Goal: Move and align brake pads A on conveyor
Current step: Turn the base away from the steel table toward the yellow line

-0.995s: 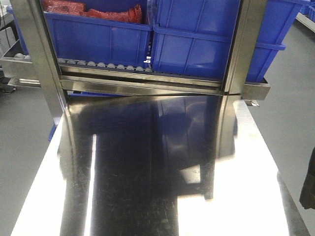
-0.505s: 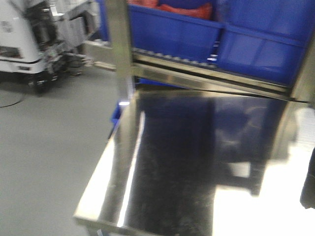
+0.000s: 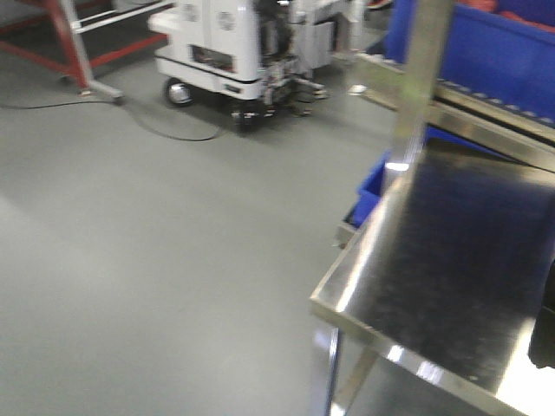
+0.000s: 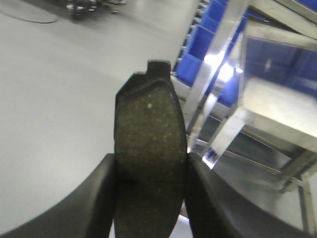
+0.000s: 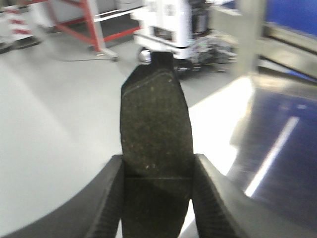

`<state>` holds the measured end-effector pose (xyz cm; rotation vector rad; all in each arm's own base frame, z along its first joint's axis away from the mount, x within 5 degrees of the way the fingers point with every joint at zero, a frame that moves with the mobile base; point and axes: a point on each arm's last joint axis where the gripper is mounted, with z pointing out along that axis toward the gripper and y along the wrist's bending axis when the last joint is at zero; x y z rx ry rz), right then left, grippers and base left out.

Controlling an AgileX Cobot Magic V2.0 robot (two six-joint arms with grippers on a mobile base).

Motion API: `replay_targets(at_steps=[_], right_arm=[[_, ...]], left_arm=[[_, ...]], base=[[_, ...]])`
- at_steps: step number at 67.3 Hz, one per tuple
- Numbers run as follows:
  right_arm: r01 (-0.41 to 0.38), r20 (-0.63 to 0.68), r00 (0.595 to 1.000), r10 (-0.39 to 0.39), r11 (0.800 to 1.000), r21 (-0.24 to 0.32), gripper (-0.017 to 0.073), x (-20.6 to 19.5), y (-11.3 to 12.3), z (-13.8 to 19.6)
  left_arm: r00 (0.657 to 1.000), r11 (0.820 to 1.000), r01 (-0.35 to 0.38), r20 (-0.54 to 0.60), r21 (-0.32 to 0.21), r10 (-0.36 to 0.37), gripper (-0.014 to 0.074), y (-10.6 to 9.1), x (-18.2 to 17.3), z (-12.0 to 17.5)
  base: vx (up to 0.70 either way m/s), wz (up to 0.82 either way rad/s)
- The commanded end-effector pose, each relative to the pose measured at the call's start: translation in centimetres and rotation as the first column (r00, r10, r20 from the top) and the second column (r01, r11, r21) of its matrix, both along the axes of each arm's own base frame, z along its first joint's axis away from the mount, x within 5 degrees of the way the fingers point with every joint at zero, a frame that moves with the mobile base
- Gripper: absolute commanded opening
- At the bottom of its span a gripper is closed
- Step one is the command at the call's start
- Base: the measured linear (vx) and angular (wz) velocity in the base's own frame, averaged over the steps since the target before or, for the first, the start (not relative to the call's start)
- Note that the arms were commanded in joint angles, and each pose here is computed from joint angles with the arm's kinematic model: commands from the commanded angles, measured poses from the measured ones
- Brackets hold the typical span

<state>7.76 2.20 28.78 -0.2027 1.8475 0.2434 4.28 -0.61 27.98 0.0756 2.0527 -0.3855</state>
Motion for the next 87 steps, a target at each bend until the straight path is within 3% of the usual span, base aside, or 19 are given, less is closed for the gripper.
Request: replay_targets(at_steps=[1, 55, 87], right_arm=[[-0.017, 0.125, 0.992, 0.015, 1.000, 0.020, -0.0007, 0.13, 0.15, 1.90], [-0.017, 0.124, 0.992, 0.014, 1.000, 0.020, -0.0007, 0.13, 0.15, 1.90], [-0.017, 0.124, 0.992, 0.014, 1.000, 0.020, -0.0007, 0.13, 0.15, 1.90]], left_arm=[[0.996, 0.999, 0.018, 0.093, -0.033, -0.015, -0.0006, -0.19, 0.22, 1.45], [0.996, 0.999, 0.018, 0.093, -0.033, -0.015, -0.0006, -0.19, 0.22, 1.45], [0.996, 0.999, 0.018, 0.093, -0.034, -0.015, -0.0006, -0.20, 0.22, 1.45]], base=[[-0.20, 0.77], [-0.17, 0.81], [-0.10, 0.55]])
